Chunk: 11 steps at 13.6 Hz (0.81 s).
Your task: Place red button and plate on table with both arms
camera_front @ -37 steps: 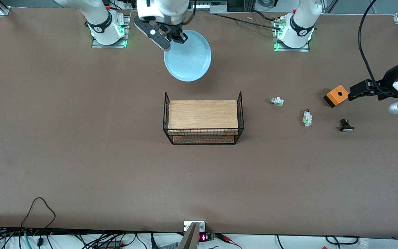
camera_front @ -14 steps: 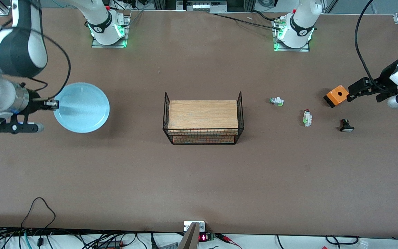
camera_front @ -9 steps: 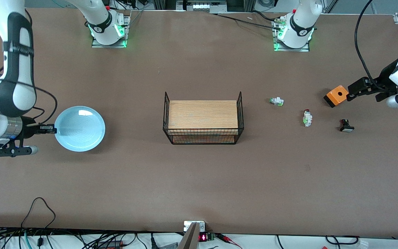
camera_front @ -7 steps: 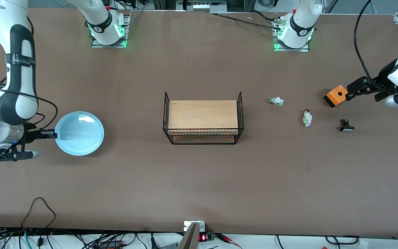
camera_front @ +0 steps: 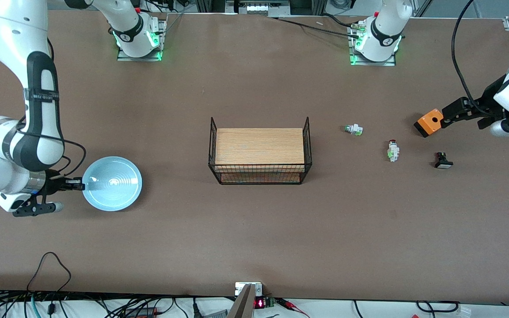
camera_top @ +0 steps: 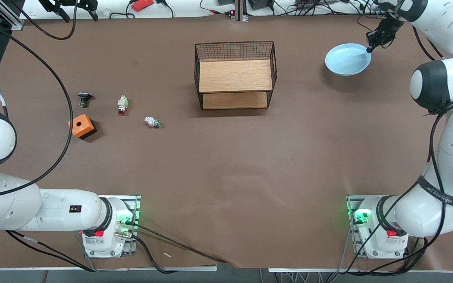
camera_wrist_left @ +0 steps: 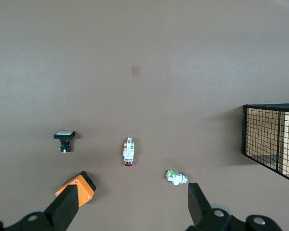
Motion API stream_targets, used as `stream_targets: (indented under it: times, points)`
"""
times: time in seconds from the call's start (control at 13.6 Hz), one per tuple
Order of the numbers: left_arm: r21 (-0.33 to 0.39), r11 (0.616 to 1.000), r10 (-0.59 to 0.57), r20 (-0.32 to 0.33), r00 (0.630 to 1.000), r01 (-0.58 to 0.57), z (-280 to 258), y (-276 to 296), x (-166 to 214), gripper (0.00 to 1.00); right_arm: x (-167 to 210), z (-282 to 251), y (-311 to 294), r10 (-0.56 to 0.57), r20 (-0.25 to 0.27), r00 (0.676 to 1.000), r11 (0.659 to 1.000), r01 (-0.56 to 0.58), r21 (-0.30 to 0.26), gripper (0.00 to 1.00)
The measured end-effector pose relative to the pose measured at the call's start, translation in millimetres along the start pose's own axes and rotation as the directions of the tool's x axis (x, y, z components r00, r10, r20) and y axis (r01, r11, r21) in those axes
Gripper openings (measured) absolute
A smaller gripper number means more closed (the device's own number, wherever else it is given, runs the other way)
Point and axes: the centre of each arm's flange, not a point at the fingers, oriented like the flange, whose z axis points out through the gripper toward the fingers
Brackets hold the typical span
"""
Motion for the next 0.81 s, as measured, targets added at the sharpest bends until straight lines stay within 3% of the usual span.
stream_targets:
  times: [0.44, 0.66, 0.81]
  points:
    - [0.000, 1.000, 0.008, -0.004, 1.000, -0.008, -2, 5, -1, 1.00, 4, 49, 29, -0.007, -0.048, 0.999, 0.999, 0.008, 0.040, 0.03]
    - [0.000, 1.000, 0.008, -0.004, 1.000, -0.008, -2, 5, -1, 1.00, 2, 59, 35, -0.004, -0.043, 0.999, 0.999, 0.005, 0.045, 0.03]
    - [0.000, 1.000, 0.008, -0.004, 1.000, -0.008, -2, 5, -1, 1.00, 2, 59, 36, -0.003, -0.043, 0.999, 0.999, 0.005, 0.045, 0.09]
